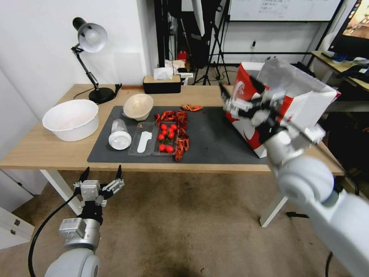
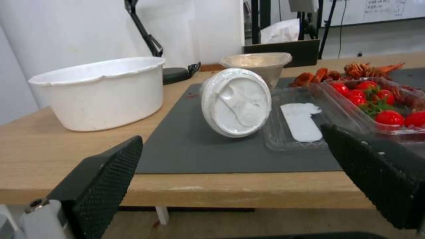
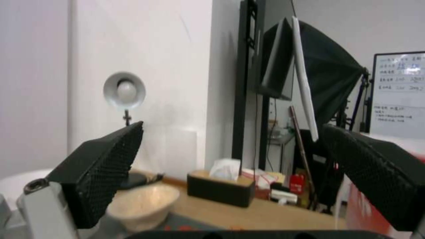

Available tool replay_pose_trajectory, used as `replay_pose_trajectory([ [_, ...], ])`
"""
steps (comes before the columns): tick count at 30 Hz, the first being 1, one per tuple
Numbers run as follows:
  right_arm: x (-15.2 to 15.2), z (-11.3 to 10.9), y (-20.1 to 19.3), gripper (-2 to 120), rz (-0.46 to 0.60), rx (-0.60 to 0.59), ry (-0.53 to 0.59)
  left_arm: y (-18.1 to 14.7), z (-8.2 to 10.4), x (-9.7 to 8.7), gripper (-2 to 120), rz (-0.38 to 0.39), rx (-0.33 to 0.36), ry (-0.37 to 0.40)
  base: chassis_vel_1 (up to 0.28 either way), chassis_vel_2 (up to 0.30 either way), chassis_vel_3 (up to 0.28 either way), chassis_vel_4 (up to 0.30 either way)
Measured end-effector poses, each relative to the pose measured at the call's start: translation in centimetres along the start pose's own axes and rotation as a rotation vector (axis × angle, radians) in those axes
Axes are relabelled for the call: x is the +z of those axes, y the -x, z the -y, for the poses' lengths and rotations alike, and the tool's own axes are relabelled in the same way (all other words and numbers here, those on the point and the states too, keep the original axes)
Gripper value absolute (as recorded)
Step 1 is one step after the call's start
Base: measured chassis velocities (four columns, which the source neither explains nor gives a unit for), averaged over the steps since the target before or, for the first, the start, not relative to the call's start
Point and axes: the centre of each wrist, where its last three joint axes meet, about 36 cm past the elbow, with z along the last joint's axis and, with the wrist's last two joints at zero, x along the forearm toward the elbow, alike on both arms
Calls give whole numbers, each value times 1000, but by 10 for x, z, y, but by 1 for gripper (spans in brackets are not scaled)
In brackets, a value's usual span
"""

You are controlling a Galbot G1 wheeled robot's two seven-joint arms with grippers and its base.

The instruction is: Pick up the trash from the table and place it into the takeout bag.

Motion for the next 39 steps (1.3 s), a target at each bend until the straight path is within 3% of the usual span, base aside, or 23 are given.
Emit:
replay_pose_trajectory([
  [11, 42, -34, -68, 100, -65, 87, -52, 0, -1, 0, 100, -2, 3, 6, 0, 0, 0, 0],
  [17, 83, -67, -118, 100, -195, 287, -91, 0, -3, 0, 100, -3, 8, 10, 0, 0, 0, 0],
  [29, 111, -84, -139, 100, -268, 375, -93, 0, -5, 1, 100, -6, 11, 18, 0, 0, 0, 0],
  [39, 122, -85, -143, 100, -286, 382, -90, 1, -6, 1, 100, -2, 13, 21, 0, 0, 0, 0],
])
